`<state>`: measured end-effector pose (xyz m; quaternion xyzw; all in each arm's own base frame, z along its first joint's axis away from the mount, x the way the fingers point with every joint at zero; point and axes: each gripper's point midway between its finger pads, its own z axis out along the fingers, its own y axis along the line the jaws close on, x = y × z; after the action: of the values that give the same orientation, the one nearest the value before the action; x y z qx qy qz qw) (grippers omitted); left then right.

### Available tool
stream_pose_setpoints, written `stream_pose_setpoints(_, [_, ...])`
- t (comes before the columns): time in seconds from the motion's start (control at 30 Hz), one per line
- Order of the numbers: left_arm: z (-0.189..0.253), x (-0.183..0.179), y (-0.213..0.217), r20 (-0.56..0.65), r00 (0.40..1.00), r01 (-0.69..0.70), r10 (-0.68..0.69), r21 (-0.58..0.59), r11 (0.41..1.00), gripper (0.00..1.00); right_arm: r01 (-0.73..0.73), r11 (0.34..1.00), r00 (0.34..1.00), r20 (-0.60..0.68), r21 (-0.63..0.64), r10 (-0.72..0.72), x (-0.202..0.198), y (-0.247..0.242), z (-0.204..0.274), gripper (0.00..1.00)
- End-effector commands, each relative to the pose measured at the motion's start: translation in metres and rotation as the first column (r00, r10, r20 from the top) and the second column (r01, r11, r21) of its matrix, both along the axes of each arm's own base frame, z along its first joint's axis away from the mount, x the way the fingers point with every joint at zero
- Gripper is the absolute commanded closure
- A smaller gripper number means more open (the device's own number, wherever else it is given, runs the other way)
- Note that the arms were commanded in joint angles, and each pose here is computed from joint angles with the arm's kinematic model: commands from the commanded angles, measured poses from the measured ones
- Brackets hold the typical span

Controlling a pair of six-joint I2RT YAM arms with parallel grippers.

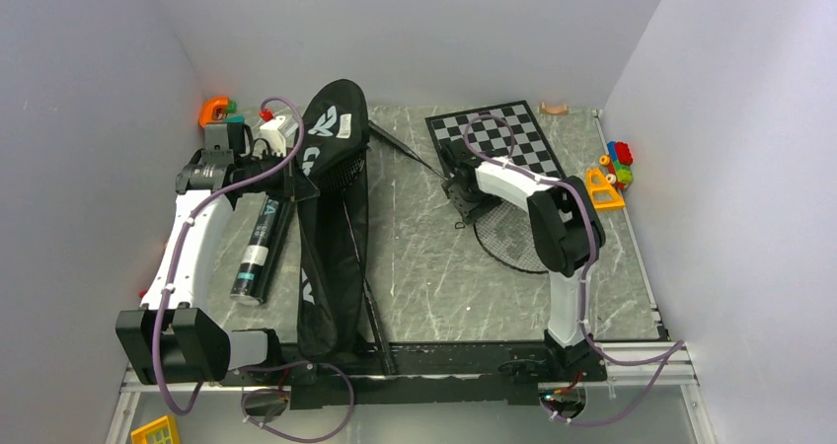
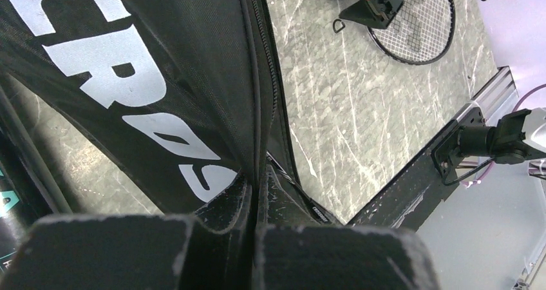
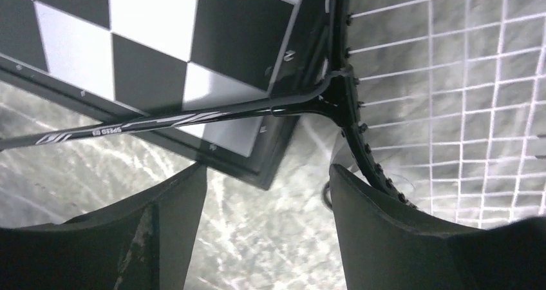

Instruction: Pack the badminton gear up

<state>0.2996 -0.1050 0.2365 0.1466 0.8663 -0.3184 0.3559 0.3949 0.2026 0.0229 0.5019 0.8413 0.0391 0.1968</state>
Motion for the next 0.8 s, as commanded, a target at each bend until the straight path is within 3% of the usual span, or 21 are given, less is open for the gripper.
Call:
stream_pose_setpoints(0.0, [0.011,0.003,-0.006,0.064,0.997,0.051,-0.049,-0.032,0.998,1.00,-0.038,0.991,0.998,-0.059,-0.131,0.030,-0.025,-0.039,-0.011,0.27])
stream_pose_setpoints(0.3, [0.013,0.006,-0.008,0.054,0.997,0.051,-0.049,-0.051,0.997,1.00,-0.033,0.996,0.998,0.049,-0.083,0.037,0.003,-0.025,0.032,0.15])
stream_pose_setpoints(0.77, [0.017,0.004,-0.009,0.051,0.997,0.058,-0.055,-0.059,0.997,1.00,-0.024,0.999,0.997,0.072,0.041,0.021,0.040,0.026,0.032,0.16])
